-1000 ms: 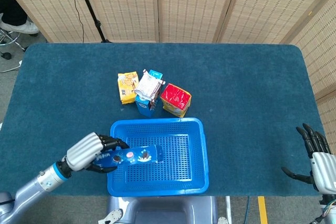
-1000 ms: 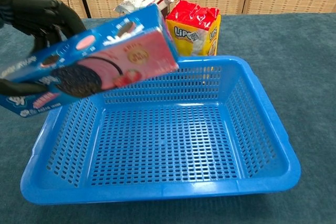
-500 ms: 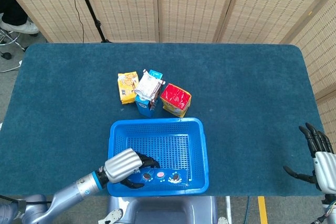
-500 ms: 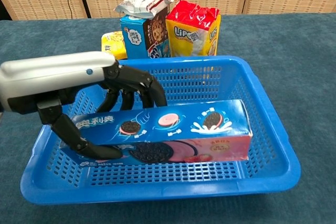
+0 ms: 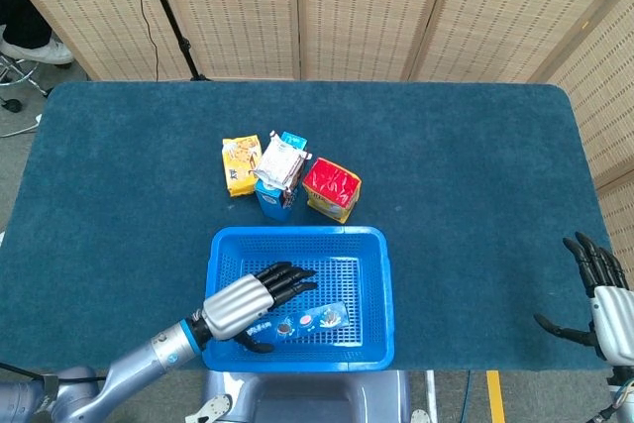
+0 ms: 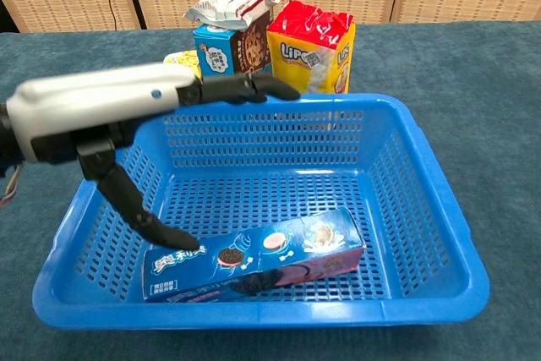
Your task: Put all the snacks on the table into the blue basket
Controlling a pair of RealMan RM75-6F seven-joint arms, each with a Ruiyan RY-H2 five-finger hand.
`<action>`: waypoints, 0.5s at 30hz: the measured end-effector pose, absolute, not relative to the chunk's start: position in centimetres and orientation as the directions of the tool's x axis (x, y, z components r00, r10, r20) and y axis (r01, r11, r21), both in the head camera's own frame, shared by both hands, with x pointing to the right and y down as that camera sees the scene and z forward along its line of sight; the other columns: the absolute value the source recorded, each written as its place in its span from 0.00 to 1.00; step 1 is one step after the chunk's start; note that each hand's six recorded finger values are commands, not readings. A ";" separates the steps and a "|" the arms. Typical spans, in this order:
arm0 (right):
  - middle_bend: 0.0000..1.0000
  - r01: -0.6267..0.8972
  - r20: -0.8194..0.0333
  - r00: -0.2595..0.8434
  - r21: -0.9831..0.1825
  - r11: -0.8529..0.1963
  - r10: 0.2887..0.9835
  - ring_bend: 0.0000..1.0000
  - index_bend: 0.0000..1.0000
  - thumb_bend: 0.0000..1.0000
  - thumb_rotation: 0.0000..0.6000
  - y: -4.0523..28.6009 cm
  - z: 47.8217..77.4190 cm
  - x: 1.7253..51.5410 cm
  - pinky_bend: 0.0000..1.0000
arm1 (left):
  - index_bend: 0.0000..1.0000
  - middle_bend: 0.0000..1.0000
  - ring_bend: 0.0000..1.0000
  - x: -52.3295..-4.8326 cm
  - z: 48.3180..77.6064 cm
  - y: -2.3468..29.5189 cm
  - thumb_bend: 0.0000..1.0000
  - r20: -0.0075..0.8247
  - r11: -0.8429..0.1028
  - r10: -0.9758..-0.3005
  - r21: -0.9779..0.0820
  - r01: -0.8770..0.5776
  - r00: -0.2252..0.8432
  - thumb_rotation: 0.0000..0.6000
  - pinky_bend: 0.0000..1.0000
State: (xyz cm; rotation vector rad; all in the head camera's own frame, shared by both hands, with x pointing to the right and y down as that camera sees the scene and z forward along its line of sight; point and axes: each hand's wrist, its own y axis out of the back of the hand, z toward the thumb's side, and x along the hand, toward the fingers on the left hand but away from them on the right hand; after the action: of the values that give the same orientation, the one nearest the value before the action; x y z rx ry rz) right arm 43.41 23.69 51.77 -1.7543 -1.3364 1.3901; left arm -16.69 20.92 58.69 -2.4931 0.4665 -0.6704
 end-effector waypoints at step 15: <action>0.00 0.351 -0.435 -0.002 -0.843 -0.407 0.900 0.00 0.00 0.00 1.00 23.8 52.6 42.7 0.00 | 0.00 0.00 0.00 -22.9 56.3 11.1 0.00 0.226 -0.582 -0.722 -0.709 -0.398 0.654 1.00 0.02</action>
State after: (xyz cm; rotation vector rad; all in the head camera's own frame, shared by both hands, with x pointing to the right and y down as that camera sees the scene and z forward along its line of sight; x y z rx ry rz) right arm 42.71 23.81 52.59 -1.7734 -1.2909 1.4147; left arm -22.87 11.11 56.34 -2.2422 0.8648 -0.6709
